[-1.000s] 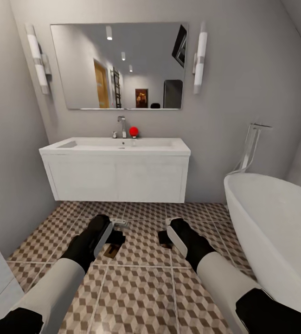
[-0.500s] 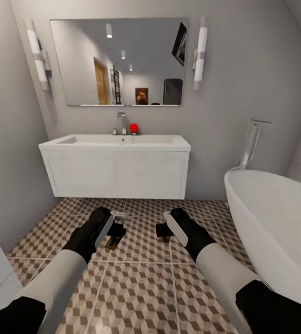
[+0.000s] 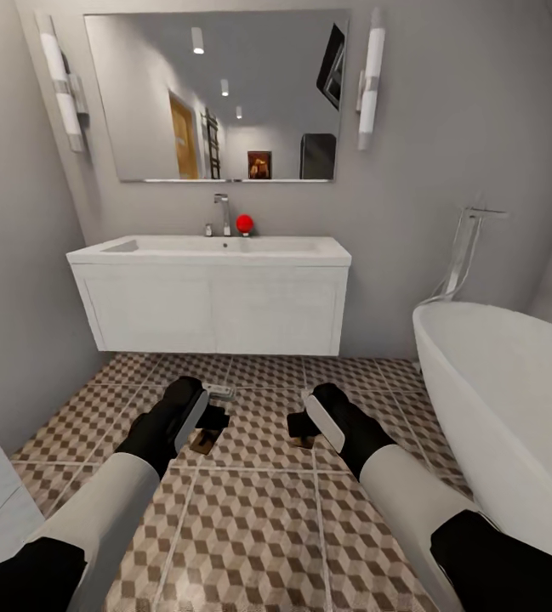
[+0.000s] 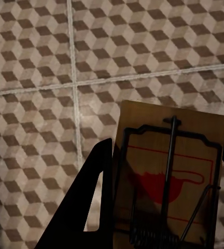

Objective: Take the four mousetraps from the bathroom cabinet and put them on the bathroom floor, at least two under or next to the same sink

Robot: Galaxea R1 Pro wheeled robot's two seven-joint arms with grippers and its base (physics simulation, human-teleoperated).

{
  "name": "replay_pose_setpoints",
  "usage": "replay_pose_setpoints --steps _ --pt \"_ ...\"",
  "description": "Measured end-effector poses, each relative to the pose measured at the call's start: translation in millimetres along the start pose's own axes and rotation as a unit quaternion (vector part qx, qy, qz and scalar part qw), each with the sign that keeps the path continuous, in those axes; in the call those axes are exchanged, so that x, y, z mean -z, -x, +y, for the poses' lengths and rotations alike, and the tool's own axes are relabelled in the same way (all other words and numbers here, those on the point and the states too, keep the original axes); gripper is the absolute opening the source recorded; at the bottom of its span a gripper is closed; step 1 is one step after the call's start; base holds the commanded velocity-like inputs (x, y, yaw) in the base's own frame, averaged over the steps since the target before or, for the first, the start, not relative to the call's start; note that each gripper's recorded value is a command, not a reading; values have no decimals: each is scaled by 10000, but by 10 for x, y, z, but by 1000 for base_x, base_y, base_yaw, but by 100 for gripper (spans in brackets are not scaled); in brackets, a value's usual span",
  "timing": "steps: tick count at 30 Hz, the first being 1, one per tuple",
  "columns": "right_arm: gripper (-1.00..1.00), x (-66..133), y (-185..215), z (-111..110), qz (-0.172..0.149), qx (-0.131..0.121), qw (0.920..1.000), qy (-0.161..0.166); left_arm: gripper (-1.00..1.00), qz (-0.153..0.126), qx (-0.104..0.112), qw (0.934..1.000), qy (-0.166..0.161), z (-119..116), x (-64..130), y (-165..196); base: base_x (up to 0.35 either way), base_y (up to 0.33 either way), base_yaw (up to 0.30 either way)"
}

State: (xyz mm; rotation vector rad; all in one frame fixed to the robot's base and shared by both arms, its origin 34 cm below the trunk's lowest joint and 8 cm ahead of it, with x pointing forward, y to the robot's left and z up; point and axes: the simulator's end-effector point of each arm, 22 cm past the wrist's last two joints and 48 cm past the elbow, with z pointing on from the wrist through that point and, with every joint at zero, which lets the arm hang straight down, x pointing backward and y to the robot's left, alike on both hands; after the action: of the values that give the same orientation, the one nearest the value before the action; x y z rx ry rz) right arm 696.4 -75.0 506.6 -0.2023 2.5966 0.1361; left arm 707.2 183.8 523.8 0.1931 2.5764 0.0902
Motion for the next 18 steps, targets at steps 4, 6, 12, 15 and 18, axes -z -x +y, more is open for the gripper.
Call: replay_pose_setpoints --steps 4,6,12,15,18 --pt "-100 -87 -40 -17 76 -12 10000 -5 -100 79 -1 10000 -2 -7 -90 -52 0 0 0" --pt "-100 -137 -72 -31 129 -22 9999 -14 -100 115 -1 9999 -4 -10 -132 -72 0 0 0" --pt "-100 -261 -127 -56 241 -37 9997 -21 -100 215 -6 9998 -14 -21 -257 -132 0 0 0" --pt "-100 -306 -114 -69 263 -37 9996 -28 -100 270 -10 9996 -19 -27 -320 -167 0 0 0" --pt "-100 -357 -119 -82 297 -43 9995 -33 -100 318 -14 9995 -22 -32 -380 -194 0 0 0"
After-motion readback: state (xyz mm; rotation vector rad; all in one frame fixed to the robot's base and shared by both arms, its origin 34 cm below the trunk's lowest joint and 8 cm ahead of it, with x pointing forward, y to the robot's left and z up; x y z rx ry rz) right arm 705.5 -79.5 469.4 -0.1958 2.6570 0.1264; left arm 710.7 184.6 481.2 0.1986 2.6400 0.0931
